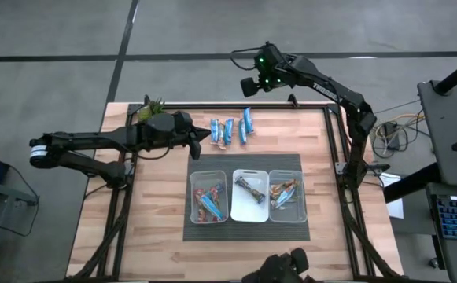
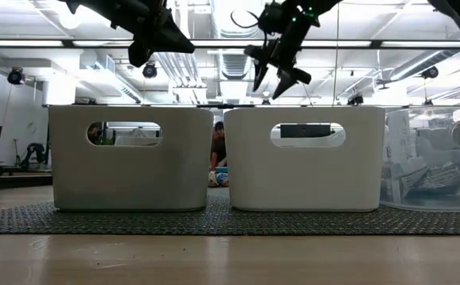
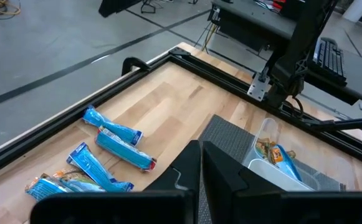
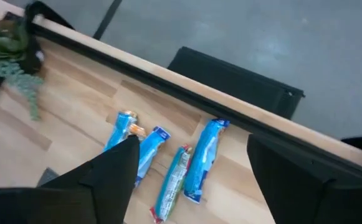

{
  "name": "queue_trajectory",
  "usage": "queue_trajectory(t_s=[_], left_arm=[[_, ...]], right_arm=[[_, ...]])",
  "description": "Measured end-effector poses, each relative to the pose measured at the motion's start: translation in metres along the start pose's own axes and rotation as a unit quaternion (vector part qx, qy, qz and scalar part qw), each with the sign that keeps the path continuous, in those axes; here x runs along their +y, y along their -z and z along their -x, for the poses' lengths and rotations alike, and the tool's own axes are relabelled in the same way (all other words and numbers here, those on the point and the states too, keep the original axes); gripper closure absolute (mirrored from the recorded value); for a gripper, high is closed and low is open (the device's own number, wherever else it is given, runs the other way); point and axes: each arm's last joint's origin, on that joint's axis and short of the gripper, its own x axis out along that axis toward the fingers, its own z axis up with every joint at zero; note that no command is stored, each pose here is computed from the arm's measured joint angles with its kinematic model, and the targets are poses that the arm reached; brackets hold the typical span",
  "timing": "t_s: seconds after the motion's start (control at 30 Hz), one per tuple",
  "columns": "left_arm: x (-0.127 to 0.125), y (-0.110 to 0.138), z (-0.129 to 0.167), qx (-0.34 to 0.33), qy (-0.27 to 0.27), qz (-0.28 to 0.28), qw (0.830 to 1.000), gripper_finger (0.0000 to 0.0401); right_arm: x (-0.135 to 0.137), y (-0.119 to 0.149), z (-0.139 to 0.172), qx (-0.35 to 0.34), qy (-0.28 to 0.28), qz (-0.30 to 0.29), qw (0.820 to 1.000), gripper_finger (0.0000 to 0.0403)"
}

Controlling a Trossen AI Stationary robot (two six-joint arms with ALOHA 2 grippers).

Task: Pick and place Granola Bars by type
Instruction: Put the blue granola bar into the white bin

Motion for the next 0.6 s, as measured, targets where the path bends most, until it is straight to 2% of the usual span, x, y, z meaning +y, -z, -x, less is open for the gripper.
queue_trajectory(t_s=[0.27, 0.6], left_arm=[[0.0, 0.0, 0.0, 0.0, 0.0, 0.009, 1.0, 0.0401], [0.0, 0.0, 0.0, 0.0, 0.0, 0.022, 1.0, 0.0401]], right_arm=[[-0.001, 0.002, -0.029, 0.024, 0.019, -0.026, 0.999, 0.0081], [-0.009, 0.01, -0.087, 0.077, 0.052, -0.04, 0.995, 0.0076]])
